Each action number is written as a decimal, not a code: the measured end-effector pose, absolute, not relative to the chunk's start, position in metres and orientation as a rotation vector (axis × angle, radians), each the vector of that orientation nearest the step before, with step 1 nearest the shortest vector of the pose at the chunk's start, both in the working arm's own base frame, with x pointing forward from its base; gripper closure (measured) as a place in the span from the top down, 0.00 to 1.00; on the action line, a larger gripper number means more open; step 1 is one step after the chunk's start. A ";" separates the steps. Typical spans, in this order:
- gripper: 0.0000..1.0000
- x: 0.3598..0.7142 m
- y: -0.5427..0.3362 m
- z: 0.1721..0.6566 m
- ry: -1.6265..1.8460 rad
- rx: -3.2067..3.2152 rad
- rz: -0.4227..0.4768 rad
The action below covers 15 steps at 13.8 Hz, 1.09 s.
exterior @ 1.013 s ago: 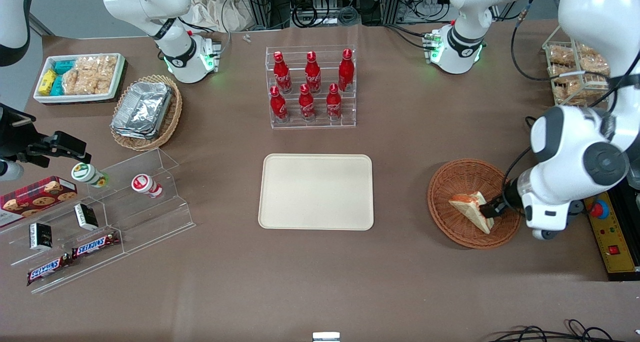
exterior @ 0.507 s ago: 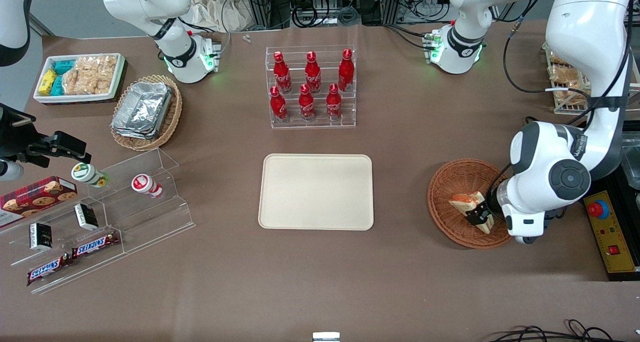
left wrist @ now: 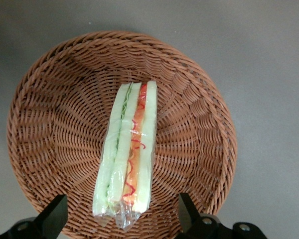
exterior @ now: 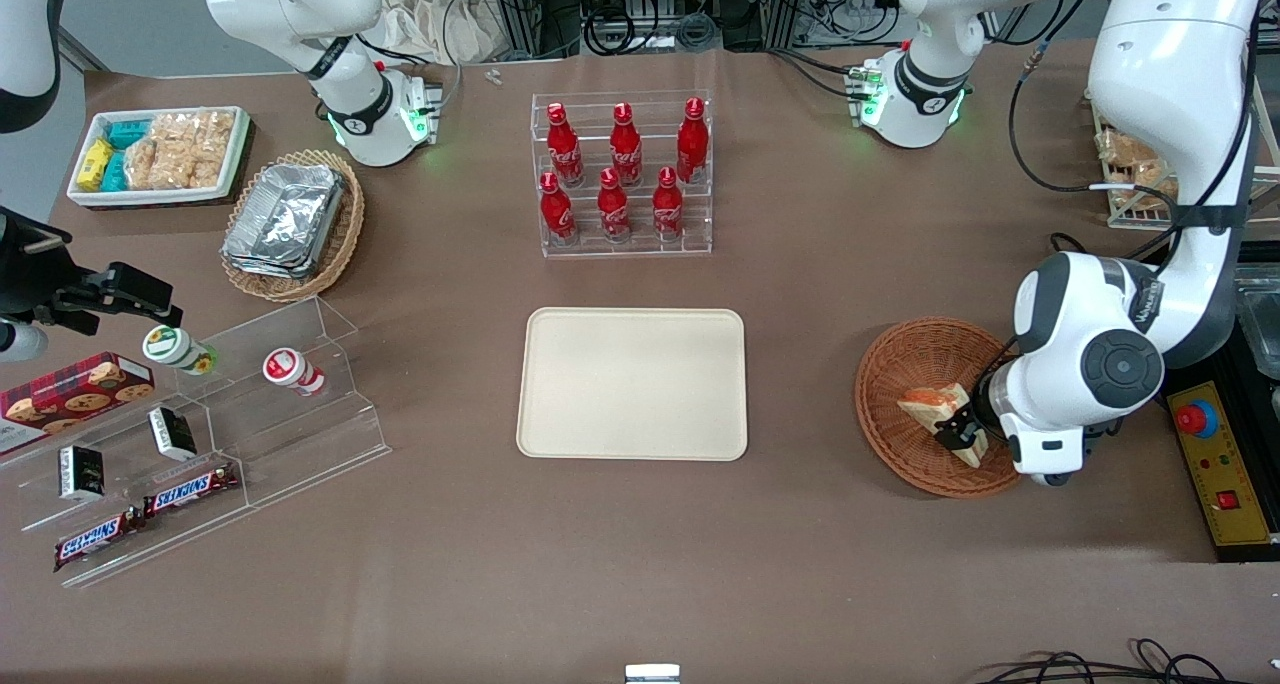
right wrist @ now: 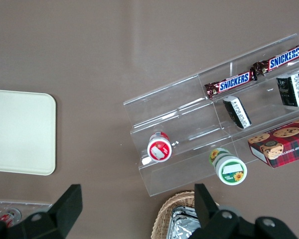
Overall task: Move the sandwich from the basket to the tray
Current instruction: 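Lower the left gripper and close it on the wrapped sandwich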
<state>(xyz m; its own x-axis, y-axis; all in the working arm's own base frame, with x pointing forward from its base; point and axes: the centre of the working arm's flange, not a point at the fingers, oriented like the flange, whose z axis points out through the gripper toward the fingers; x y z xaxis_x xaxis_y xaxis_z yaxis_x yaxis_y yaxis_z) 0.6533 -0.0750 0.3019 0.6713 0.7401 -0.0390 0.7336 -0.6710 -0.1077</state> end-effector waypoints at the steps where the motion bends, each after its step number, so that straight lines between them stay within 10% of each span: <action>1: 1.00 0.654 -0.075 0.298 -1.240 -2.793 0.127; 15: 1.00 0.647 -0.074 0.262 -1.209 -2.770 0.172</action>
<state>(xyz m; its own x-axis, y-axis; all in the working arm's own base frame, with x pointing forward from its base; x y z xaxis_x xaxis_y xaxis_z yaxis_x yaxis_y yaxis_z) 0.6472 -0.0742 0.2624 0.6756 0.7350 -0.0580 0.7221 -0.6755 -0.1491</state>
